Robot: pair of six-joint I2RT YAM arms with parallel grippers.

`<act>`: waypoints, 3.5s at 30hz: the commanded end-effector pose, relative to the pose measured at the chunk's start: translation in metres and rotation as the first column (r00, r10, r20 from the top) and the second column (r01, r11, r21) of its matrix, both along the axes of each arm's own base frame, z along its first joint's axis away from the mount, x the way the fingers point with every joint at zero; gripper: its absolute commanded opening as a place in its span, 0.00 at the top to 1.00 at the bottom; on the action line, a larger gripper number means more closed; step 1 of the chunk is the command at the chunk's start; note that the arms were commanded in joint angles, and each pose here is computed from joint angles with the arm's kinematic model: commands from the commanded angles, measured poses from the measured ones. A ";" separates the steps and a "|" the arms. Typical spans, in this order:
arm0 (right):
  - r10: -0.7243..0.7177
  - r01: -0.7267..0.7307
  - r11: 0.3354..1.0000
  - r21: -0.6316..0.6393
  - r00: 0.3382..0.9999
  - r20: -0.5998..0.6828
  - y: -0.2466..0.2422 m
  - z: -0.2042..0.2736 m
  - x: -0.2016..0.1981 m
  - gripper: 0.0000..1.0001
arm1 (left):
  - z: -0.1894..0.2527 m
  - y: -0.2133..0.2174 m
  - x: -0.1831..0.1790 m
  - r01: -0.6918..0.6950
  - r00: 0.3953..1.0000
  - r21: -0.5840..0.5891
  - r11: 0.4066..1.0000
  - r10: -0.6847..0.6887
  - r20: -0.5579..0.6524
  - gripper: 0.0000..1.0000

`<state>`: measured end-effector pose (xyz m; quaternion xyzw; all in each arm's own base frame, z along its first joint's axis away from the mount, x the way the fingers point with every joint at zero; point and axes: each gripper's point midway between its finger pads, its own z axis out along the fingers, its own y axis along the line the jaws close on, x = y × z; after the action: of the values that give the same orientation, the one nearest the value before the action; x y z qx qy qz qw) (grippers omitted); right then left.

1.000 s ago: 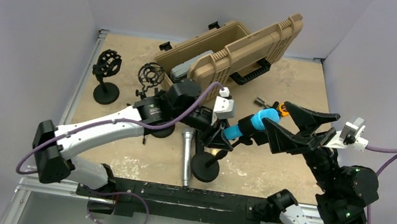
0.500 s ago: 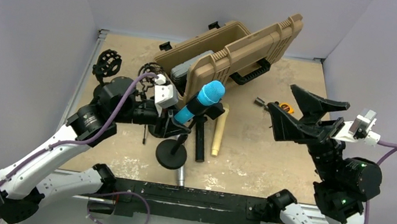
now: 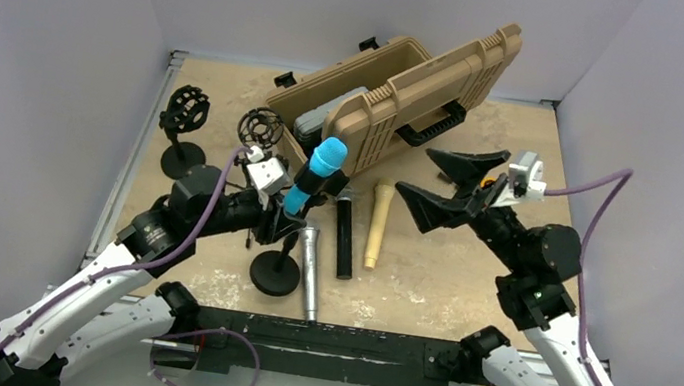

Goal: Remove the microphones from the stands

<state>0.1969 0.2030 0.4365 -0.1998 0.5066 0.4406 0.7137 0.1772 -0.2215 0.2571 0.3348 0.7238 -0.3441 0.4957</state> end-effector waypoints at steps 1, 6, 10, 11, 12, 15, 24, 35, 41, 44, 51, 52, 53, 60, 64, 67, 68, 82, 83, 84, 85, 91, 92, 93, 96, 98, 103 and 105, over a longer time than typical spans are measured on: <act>0.172 -0.165 0.984 -0.069 0.978 0.119 0.020 -0.006 -0.024 0.13 | 0.041 -0.002 0.008 -0.031 0.990 -0.170 0.985 0.054 0.133 1.00; 0.330 -0.310 0.941 -0.134 0.927 0.175 0.036 -0.034 -0.045 0.14 | 0.033 -0.002 -0.003 0.018 0.984 -0.219 0.975 0.022 0.178 1.00; 0.409 -0.384 0.911 -0.148 0.881 0.236 0.047 -0.050 -0.059 0.14 | 0.026 -0.008 -0.011 0.075 0.983 -0.253 0.965 -0.030 0.179 1.00; 0.415 -0.390 0.909 -0.147 0.874 0.252 0.050 -0.053 -0.060 0.14 | 0.022 -0.009 -0.013 0.081 0.985 -0.259 0.962 -0.037 0.171 1.00; 0.419 -0.393 0.908 -0.145 0.864 0.280 0.052 -0.054 -0.062 0.14 | 0.021 -0.009 -0.015 0.083 0.985 -0.266 0.960 -0.039 0.168 1.00; 0.457 -0.433 0.889 -0.146 0.829 0.324 0.065 -0.065 -0.069 0.13 | 0.018 -0.006 -0.020 0.088 0.983 -0.282 0.955 -0.038 0.178 1.00; 0.417 -0.417 0.905 -0.081 0.836 0.356 0.100 -0.062 -0.042 0.13 | 0.016 0.002 -0.033 0.098 0.981 -0.294 0.951 -0.043 0.189 1.00; 0.512 -0.456 0.858 -0.236 0.794 0.326 0.141 -0.081 -0.016 0.12 | 0.010 -0.001 -0.039 0.112 0.980 -0.265 0.958 -0.063 0.187 1.00; 0.619 -0.542 0.783 -0.305 0.722 0.308 0.159 -0.084 -0.022 0.12 | 0.002 -0.001 -0.039 0.094 0.985 -0.227 0.969 -0.058 0.162 1.00; 0.669 -0.601 0.743 -0.294 0.676 0.309 0.163 -0.078 -0.036 0.13 | 0.003 0.000 -0.037 0.076 0.987 -0.218 0.973 -0.042 0.156 1.00; 0.657 -0.622 0.754 -0.213 0.709 0.258 0.176 -0.065 -0.033 0.32 | 0.001 0.007 -0.030 0.019 0.990 -0.200 0.980 0.009 0.140 0.97; 0.650 -0.619 0.760 -0.200 0.715 0.258 0.176 -0.063 -0.032 0.36 | 0.001 0.007 -0.029 0.014 0.990 -0.200 0.980 0.014 0.140 0.95; 0.644 -0.617 0.764 -0.185 0.719 0.260 0.174 -0.061 -0.032 0.41 | 0.001 0.008 -0.028 0.008 0.990 -0.199 0.980 0.020 0.137 0.94; 0.599 -0.594 0.798 -0.108 0.757 0.260 0.169 -0.055 -0.028 0.73 | 0.001 0.012 -0.024 -0.034 0.992 -0.192 0.981 0.057 0.115 0.84; 0.591 -0.590 0.802 -0.094 0.762 0.265 0.167 -0.056 -0.028 0.86 | 0.000 0.013 -0.021 -0.056 0.992 -0.185 0.981 0.076 0.103 0.76; 0.595 -0.597 0.797 -0.090 0.752 0.283 0.165 -0.053 -0.031 0.95 | -0.002 0.014 -0.019 -0.073 0.992 -0.174 0.982 0.089 0.087 0.72; 0.592 -0.595 0.799 -0.088 0.751 0.292 0.164 -0.051 -0.032 0.97 | -0.004 0.015 -0.018 -0.087 0.992 -0.169 0.982 0.100 0.075 0.67; 0.436 -0.427 0.898 -0.106 0.830 0.347 0.174 -0.032 -0.007 1.00 | 0.039 0.056 -0.030 -0.186 0.970 -0.149 0.971 0.206 0.131 0.10; 0.428 -0.418 0.902 -0.107 0.836 0.343 0.177 -0.031 -0.006 1.00 | 0.044 0.061 -0.033 -0.194 0.968 -0.146 0.970 0.214 0.132 0.07; 0.418 -0.407 0.907 -0.106 0.845 0.334 0.179 -0.030 -0.003 1.00 | 0.049 0.066 -0.035 -0.205 0.966 -0.141 0.969 0.223 0.132 0.07; 0.412 -0.398 0.910 -0.111 0.854 0.318 0.183 -0.032 0.001 1.00 | 0.056 0.070 -0.038 -0.206 0.964 -0.142 0.968 0.225 0.139 0.10; 0.412 -0.389 0.911 -0.135 0.871 0.267 0.208 -0.042 0.003 0.89 | 0.112 0.083 -0.049 -0.196 0.958 -0.132 0.972 0.219 0.188 0.11; 0.410 -0.387 0.912 -0.136 0.875 0.259 0.212 -0.043 0.003 0.87 | 0.123 0.084 -0.046 -0.213 0.952 -0.138 0.967 0.237 0.194 0.10; 0.406 -0.384 0.913 -0.136 0.878 0.252 0.217 -0.043 0.002 0.85 | 0.131 0.087 -0.042 -0.238 0.945 -0.142 0.961 0.263 0.192 0.09; 0.399 -0.377 0.917 -0.133 0.885 0.240 0.225 -0.040 -0.001 0.79 | 0.147 0.081 -0.033 -0.248 0.944 -0.137 0.959 0.271 0.189 0.09; 0.394 -0.375 0.919 -0.122 0.889 0.235 0.224 -0.037 -0.002 0.76 | 0.150 0.074 -0.025 -0.247 0.944 -0.115 0.962 0.265 0.195 0.08; 0.411 -0.395 0.911 -0.115 0.883 0.225 0.223 -0.036 -0.006 0.74 | 0.147 0.062 -0.010 -0.241 0.945 -0.051 0.969 0.247 0.214 0.08; 0.417 -0.400 0.909 -0.121 0.882 0.217 0.225 -0.038 -0.006 0.74 | 0.145 0.055 -0.005 -0.222 0.948 -0.037 0.974 0.225 0.227 0.10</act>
<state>0.1887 0.4342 0.3540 -0.4013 0.4206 0.5403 0.6084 0.1642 -0.1619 0.3990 0.2625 0.7008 -0.2672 0.6071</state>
